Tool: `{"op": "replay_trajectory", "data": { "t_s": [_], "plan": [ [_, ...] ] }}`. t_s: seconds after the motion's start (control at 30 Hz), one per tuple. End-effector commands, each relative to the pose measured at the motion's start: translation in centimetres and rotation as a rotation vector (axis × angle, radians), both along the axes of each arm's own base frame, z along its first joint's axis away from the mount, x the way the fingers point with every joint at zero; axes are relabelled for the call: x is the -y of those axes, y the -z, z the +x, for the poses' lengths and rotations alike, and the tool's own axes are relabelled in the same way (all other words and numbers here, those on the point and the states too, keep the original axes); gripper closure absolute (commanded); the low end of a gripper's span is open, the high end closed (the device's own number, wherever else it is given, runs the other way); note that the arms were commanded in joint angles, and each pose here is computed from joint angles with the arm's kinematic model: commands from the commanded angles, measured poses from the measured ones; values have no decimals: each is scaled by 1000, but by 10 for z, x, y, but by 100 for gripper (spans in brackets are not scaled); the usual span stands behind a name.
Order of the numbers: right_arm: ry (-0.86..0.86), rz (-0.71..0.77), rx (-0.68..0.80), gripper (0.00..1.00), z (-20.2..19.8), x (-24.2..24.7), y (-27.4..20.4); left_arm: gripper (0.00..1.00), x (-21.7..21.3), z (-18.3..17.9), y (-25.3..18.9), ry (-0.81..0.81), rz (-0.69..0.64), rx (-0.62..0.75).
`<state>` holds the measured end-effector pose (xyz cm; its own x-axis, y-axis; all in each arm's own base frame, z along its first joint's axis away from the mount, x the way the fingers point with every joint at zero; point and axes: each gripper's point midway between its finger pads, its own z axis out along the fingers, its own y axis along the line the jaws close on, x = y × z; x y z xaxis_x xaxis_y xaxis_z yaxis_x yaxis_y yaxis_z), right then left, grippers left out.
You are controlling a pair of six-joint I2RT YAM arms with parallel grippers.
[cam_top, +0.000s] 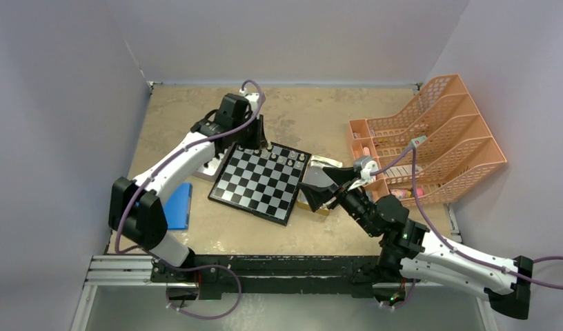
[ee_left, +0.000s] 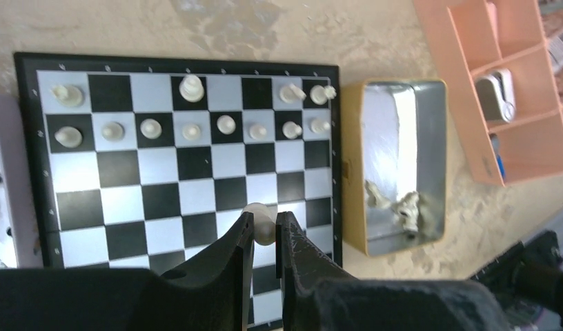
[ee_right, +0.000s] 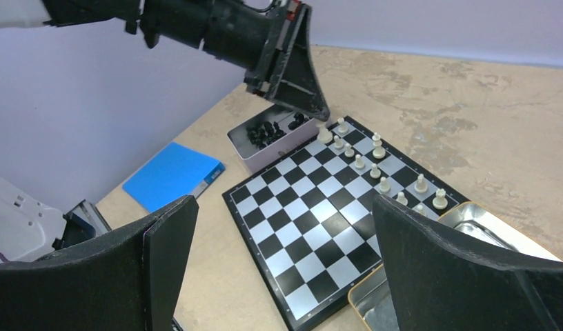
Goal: Set up the chess pieces on the board
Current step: Place the chess piece on the chessboard.
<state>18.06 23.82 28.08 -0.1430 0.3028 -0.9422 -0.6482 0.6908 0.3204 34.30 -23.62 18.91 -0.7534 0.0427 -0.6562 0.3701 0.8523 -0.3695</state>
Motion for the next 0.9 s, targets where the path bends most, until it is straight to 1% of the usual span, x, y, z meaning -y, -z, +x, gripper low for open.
{"op": "replay_trajectory", "data": {
  "t_s": [0.0, 0.2, 0.4, 0.67, 0.87],
  "plan": [
    [22, 47, 3, 1, 1, 5, -12, 100, -2, 51, -27, -78, 18, 148],
    [39, 106, -25, 1, 1, 8, -11, 100, 7, 75, -21, -66, -3, 173],
    [34, 96, -27, 1, 2, 5, -10, 100, 24, 88, 1, -24, -14, 146],
    [40, 78, -29, 1, 3, 5, -10, 100, 43, 98, 33, 23, -4, 110],
    [43, 69, -34, 1, 4, 5, -6, 100, 54, 99, 42, 58, -29, 106]
  ]
}}
